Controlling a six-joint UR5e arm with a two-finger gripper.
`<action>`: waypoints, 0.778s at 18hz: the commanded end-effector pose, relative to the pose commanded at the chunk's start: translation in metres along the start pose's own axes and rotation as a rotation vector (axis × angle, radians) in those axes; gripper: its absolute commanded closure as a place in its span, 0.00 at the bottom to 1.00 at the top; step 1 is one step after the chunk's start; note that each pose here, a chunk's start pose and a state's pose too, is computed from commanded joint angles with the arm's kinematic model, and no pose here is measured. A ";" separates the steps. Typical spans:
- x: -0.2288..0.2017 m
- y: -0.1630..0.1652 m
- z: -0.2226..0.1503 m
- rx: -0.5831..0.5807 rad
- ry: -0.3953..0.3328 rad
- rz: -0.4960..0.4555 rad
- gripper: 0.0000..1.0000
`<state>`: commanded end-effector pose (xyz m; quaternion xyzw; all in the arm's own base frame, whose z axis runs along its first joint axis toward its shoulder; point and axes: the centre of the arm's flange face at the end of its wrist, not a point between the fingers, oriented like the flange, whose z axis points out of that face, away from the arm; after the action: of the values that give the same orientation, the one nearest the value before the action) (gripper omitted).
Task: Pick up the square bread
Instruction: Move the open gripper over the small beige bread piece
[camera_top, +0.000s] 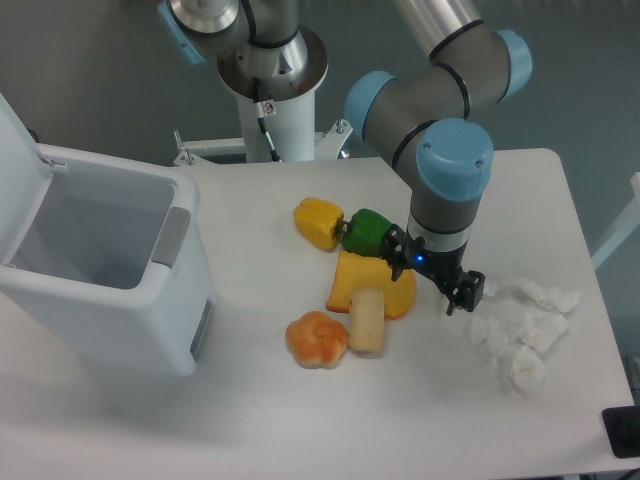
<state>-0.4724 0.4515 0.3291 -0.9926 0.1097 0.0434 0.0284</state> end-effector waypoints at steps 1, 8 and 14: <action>0.000 0.000 0.001 -0.001 0.001 -0.002 0.00; 0.001 -0.021 0.010 0.032 -0.006 -0.071 0.00; 0.013 -0.049 0.033 0.060 -0.010 -0.076 0.00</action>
<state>-0.4513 0.4988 0.2978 -0.9945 0.0730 0.0437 0.0604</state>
